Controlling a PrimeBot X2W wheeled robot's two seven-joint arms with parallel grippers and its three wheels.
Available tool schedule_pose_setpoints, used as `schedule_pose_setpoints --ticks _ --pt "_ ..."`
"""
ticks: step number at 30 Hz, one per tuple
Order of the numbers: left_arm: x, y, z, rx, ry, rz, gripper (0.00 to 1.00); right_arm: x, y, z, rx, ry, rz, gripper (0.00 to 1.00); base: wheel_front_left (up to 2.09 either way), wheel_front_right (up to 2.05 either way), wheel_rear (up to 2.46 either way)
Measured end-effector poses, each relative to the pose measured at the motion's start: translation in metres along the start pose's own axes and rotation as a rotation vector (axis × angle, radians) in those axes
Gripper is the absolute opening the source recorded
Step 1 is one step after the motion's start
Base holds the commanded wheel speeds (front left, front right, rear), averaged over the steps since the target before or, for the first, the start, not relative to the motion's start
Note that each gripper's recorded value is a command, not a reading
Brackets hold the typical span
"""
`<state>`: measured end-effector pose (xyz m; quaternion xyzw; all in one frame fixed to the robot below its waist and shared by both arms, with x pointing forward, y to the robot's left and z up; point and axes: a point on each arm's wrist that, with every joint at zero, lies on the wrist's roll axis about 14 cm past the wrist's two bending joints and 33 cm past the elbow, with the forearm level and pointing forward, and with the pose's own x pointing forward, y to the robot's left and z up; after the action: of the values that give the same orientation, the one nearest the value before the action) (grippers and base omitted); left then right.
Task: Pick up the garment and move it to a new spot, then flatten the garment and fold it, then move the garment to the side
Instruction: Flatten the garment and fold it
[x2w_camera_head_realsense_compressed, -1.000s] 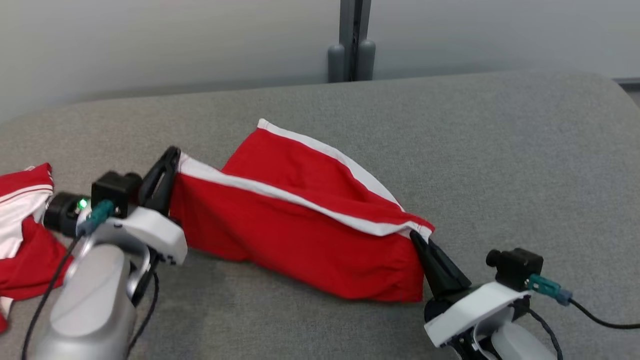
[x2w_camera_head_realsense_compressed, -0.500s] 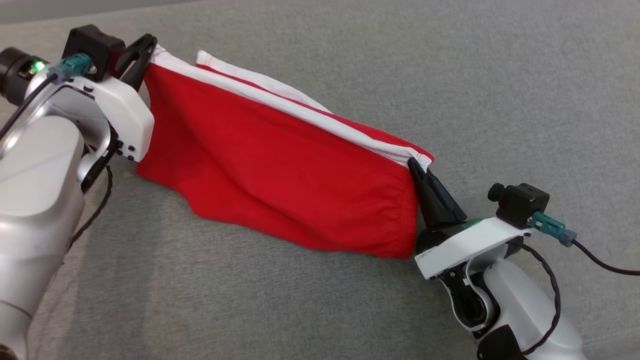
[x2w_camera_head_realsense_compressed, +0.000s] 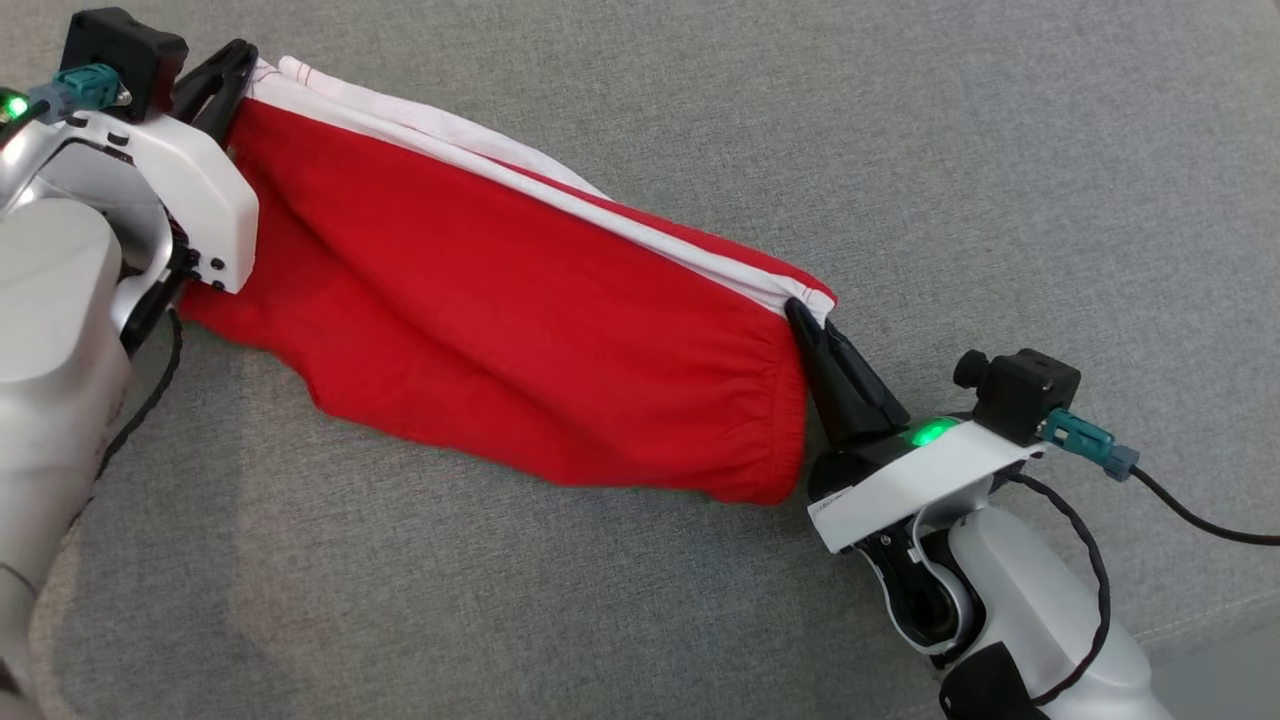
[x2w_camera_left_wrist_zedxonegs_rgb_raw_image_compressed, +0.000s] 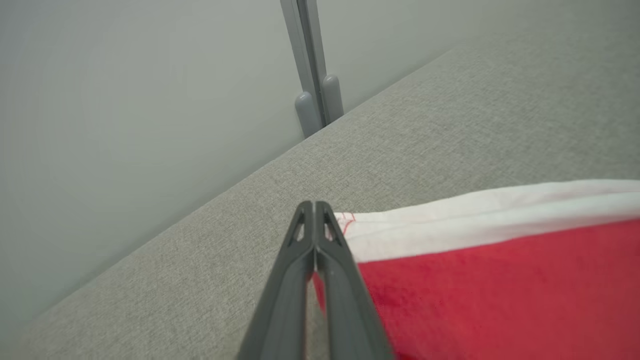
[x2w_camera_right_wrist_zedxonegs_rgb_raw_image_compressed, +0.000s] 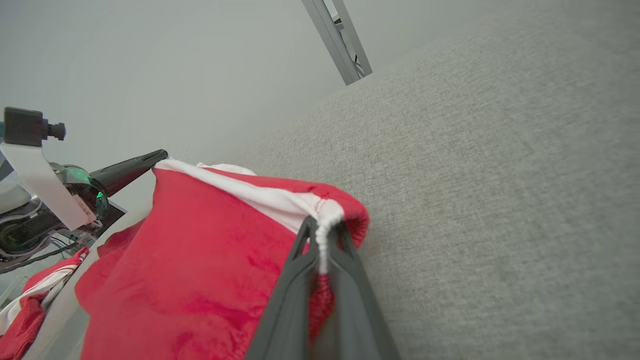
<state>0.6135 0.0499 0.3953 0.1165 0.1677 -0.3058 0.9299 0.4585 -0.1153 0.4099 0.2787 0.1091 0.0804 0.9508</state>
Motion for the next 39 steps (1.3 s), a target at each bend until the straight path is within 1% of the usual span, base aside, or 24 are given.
schedule_pose_setpoints --ticks 1,2,6,9,11,16,19,23,30,31,32,33,37,39 --pt "0.0 0.0 -0.001 -0.012 -0.005 0.006 0.44 0.0 0.0 0.0 -0.016 0.001 0.003 0.87 0.0 0.0 0.0" --pt "0.0 -0.002 -0.001 -0.024 -0.015 0.011 1.0 0.0 0.0 0.001 -0.022 0.0 0.003 1.0 0.0 0.0 0.0" --pt "-0.007 -0.002 -0.003 -0.063 -0.039 0.055 1.0 -0.002 -0.003 0.006 -0.056 -0.019 -0.005 1.0 0.0 0.0 0.0" --pt "-0.015 -0.003 -0.005 -0.119 -0.05 0.107 1.0 -0.006 -0.009 0.015 -0.085 -0.045 -0.026 1.0 0.0 0.0 0.0" --pt "-0.023 -0.008 -0.014 -0.148 -0.03 0.124 1.0 -0.01 -0.011 0.021 -0.135 -0.061 -0.033 1.0 0.0 0.0 0.0" --pt "-0.046 -0.024 -0.038 -0.232 0.028 0.161 1.0 -0.027 -0.025 0.028 -0.151 -0.086 -0.092 1.0 0.0 0.0 0.0" --pt "-0.058 -0.03 -0.047 -0.271 0.057 0.17 1.0 -0.034 -0.025 0.029 -0.155 -0.092 -0.1 1.0 0.0 0.0 0.0" --pt "-0.066 -0.034 -0.059 -0.282 0.132 0.168 1.0 -0.039 -0.026 0.029 -0.157 -0.093 -0.105 1.0 0.0 0.0 0.0" --pt "-0.066 -0.037 -0.077 -0.273 0.251 0.177 1.0 -0.044 -0.031 0.03 -0.155 -0.095 -0.123 1.0 0.0 0.0 0.0" --pt "-0.066 -0.037 -0.078 -0.276 0.256 0.182 0.65 -0.045 -0.031 0.031 -0.155 -0.095 -0.123 1.0 0.0 0.0 0.0" --pt "-0.066 -0.037 -0.078 -0.273 0.265 0.185 0.13 -0.045 -0.031 0.031 -0.155 -0.097 -0.124 1.0 0.0 0.0 0.0" --pt "-0.067 -0.038 -0.079 -0.274 0.272 0.184 0.0 -0.046 -0.031 0.032 -0.154 -0.099 -0.125 1.0 0.0 0.0 0.0" --pt "-0.073 -0.038 -0.079 -0.274 0.264 0.202 0.0 -0.049 -0.03 0.035 -0.154 -0.106 -0.126 1.0 0.0 0.0 0.0" --pt "-0.08 -0.038 -0.079 -0.29 0.246 0.226 0.0 -0.052 -0.028 0.036 -0.153 -0.112 -0.125 1.0 0.0 0.0 0.0"
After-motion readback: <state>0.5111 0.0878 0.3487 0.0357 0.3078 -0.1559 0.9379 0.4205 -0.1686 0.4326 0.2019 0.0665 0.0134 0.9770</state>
